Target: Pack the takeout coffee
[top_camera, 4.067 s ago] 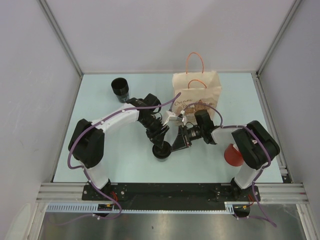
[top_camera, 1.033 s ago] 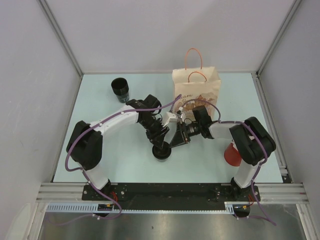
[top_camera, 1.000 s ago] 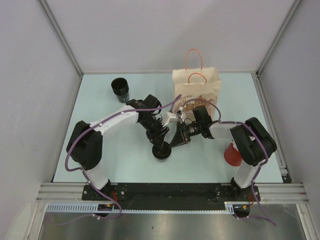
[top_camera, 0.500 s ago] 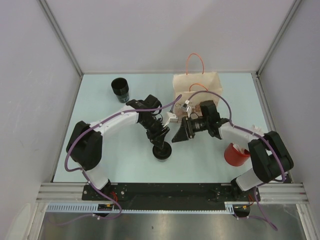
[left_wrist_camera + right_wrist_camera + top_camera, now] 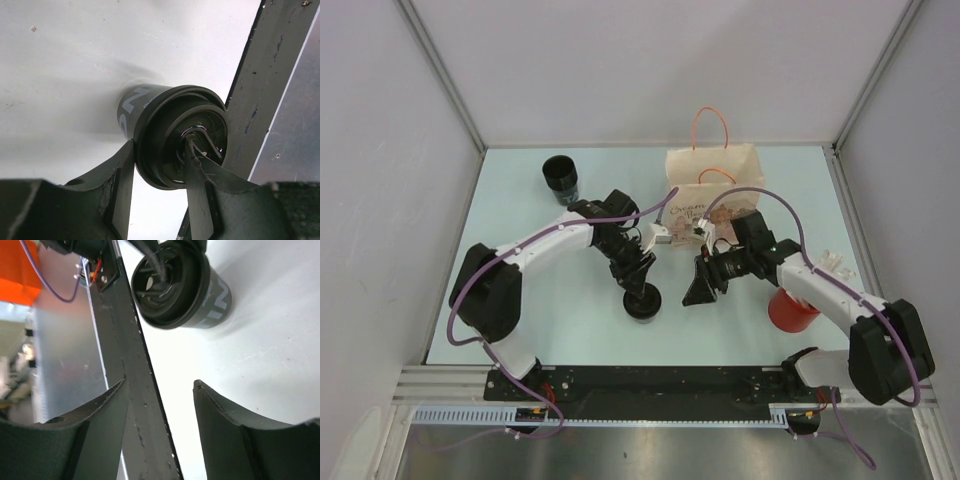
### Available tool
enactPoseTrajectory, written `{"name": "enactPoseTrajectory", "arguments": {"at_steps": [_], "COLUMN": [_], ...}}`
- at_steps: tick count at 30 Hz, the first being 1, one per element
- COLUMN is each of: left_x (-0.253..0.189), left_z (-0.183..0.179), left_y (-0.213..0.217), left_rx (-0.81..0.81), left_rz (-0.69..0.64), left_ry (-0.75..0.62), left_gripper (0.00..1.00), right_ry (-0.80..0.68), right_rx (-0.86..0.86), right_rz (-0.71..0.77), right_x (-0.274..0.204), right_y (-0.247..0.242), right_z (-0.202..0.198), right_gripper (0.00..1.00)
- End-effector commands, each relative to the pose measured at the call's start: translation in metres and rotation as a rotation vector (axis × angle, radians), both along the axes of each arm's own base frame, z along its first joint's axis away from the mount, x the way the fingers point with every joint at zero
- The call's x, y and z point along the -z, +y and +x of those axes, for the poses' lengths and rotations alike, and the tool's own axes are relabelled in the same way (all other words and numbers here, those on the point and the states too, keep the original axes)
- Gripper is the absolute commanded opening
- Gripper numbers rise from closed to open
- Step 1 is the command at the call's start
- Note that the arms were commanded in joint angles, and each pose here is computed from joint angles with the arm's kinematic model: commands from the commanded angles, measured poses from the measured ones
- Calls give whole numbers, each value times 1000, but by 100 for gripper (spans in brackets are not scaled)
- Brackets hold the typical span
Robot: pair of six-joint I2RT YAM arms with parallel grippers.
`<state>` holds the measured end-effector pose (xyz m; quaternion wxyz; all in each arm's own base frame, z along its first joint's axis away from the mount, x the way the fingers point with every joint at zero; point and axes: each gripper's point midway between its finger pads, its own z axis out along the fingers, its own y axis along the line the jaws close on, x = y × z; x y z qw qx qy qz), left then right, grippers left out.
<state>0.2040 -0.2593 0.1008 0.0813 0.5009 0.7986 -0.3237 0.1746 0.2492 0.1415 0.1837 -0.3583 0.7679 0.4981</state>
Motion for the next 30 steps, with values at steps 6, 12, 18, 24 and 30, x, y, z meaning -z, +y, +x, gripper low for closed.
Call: {"name": "enactPoseTrajectory", "arguments": {"at_steps": [6, 12, 18, 24, 30], "left_x": [27, 27, 25, 18, 18], "left_z": [16, 28, 38, 51, 64], "left_y": [34, 31, 28, 35, 43], "left_rx": [-63, -125, -156, -209, -261], "left_rz": [173, 164, 156, 153, 156], "left_ry": [-12, 13, 17, -3, -6], "left_gripper": [35, 27, 20, 15, 10], "right_ry": [-258, -357, -394, -409, -420], "right_rx": [-13, -19, -27, -34, -29], "right_rz": [13, 26, 25, 15, 5], "right_x": [-35, -42, -44, -41, -40], "right_y": [-11, -14, -16, -16, -16], "right_z": [2, 1, -1, 0, 3], "right_gripper": [59, 59, 60, 60, 61]}}
